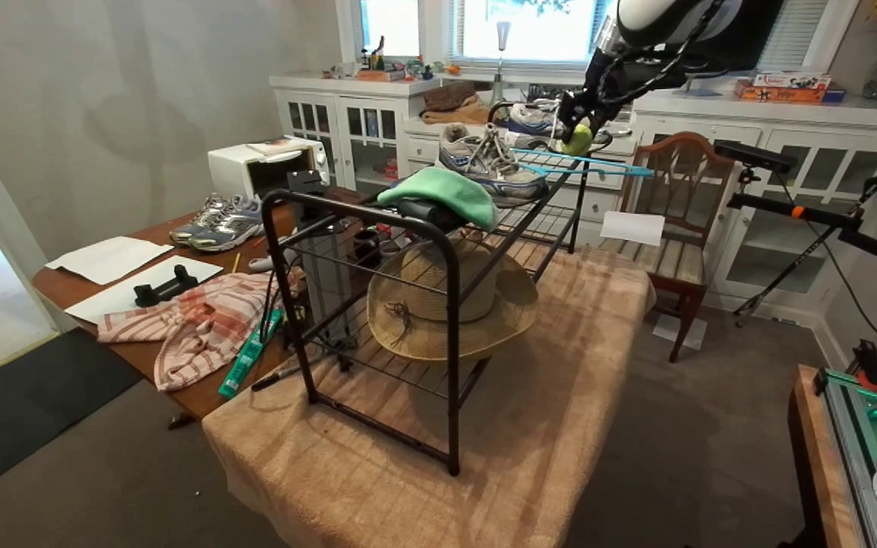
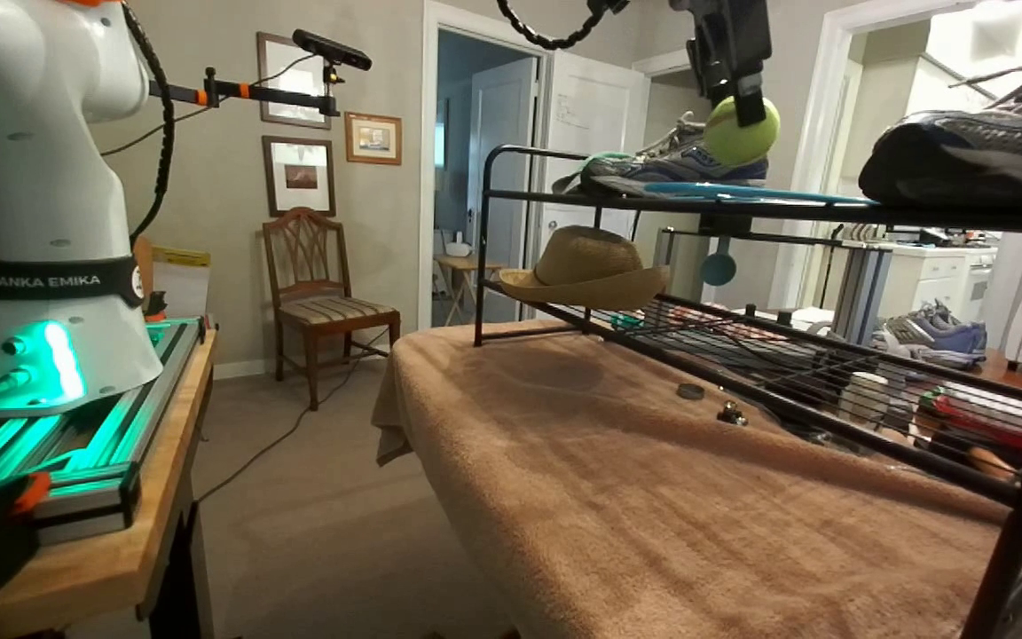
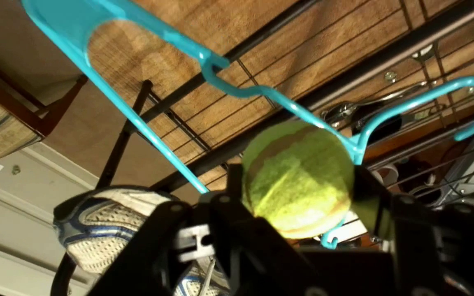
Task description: Put the ball on the bottom stand
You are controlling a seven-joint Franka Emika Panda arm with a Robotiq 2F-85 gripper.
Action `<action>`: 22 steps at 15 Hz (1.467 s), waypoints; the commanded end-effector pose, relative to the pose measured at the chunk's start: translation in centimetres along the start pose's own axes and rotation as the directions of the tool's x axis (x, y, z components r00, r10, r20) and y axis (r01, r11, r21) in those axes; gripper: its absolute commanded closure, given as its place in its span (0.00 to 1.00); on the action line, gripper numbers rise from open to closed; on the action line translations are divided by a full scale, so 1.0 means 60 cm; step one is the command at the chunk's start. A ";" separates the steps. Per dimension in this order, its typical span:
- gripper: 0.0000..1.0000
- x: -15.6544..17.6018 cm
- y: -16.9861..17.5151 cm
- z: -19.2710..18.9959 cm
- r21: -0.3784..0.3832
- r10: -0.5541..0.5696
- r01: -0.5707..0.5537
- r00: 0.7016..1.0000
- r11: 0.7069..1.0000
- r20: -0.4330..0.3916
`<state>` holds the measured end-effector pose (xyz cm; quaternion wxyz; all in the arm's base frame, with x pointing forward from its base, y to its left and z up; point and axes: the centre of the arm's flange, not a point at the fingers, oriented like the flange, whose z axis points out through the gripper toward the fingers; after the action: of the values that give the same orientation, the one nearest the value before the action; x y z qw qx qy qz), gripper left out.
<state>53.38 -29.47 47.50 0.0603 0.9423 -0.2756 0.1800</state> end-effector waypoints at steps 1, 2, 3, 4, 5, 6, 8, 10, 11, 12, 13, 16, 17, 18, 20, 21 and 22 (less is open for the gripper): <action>0.59 -0.107 -0.009 -0.045 -0.005 -0.008 0.008 0.998 1.000 0.064; 0.59 -0.123 -0.013 -0.045 -0.008 -0.013 0.014 0.996 1.000 0.083; 0.59 -0.140 -0.016 -0.047 -0.006 -0.021 0.021 0.995 1.000 0.095; 0.59 -0.154 -0.021 -0.044 -0.006 -0.030 0.031 0.994 1.000 0.108; 0.59 -0.171 -0.025 -0.038 -0.008 -0.040 0.041 0.994 0.999 0.102; 0.59 -0.185 -0.030 -0.032 -0.019 -0.060 0.062 0.996 0.998 0.070; 0.59 -0.206 -0.038 -0.013 -0.048 -0.093 0.095 0.994 0.994 0.049; 0.59 -0.225 -0.044 0.011 -0.064 -0.138 0.139 0.990 0.988 0.027; 0.59 -0.240 -0.047 0.017 -0.068 -0.171 0.172 0.985 0.983 0.019; 0.59 -0.250 -0.049 0.024 -0.075 -0.196 0.195 0.981 0.978 -0.001; 0.59 -0.260 -0.051 0.030 -0.075 -0.218 0.216 0.976 0.973 -0.012; 0.59 -0.283 -0.048 0.047 -0.067 -0.269 0.265 0.962 0.962 -0.054; 0.59 -0.290 -0.046 0.049 -0.057 -0.282 0.278 0.957 0.959 -0.068; 0.59 -0.295 -0.045 0.052 -0.049 -0.293 0.290 0.953 0.956 -0.083; 0.59 -0.297 -0.042 0.063 -0.042 -0.308 0.305 0.944 0.951 -0.121; 0.59 -0.296 -0.039 0.070 -0.037 -0.314 0.312 0.939 0.949 -0.141; 0.59 -0.293 -0.036 0.077 -0.031 -0.316 0.315 0.936 0.948 -0.153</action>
<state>43.06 -19.39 37.86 0.1110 0.9605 -0.1320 0.2184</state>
